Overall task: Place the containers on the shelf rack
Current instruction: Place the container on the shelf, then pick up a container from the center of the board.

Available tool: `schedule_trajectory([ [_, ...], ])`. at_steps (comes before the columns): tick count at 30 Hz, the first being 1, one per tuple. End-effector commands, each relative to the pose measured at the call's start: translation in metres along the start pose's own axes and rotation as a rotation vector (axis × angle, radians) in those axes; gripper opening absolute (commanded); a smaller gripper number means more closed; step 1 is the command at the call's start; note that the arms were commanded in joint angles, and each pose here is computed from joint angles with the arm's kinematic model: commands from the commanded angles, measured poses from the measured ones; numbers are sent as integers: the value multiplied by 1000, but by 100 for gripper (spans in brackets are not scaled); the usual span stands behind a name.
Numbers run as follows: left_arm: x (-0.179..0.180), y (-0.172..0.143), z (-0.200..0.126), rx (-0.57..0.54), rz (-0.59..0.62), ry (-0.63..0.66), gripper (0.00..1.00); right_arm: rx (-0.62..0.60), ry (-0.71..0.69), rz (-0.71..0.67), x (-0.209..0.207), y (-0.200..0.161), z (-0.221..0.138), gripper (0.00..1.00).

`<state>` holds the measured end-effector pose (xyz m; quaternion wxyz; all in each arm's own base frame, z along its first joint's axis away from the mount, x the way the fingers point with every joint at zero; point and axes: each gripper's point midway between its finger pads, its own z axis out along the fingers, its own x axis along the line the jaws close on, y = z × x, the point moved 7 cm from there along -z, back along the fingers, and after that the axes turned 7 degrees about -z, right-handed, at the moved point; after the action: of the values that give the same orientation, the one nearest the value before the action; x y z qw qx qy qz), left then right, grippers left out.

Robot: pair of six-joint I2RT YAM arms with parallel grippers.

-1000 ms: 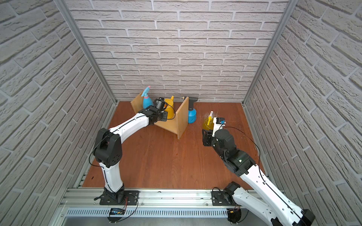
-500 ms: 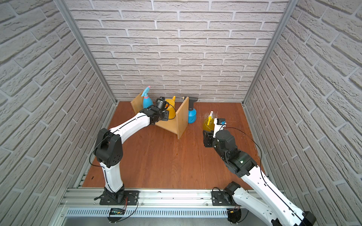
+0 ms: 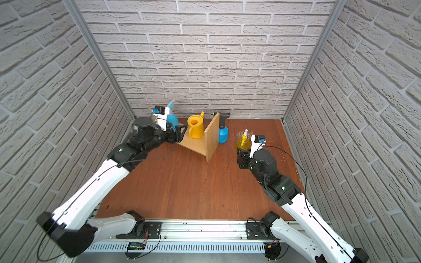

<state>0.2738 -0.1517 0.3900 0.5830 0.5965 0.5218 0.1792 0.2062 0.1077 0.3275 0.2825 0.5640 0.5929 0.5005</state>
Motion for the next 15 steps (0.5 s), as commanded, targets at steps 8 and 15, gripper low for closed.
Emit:
schedule_trajectory([
  [8, 12, -82, -3, -85, -320, -269, 93, -18, 27, 225, -14, 28, 10, 69],
  [15, 22, -93, 0, -39, -338, -179, 94, 172, 17, 273, -34, 43, 42, 73],
])
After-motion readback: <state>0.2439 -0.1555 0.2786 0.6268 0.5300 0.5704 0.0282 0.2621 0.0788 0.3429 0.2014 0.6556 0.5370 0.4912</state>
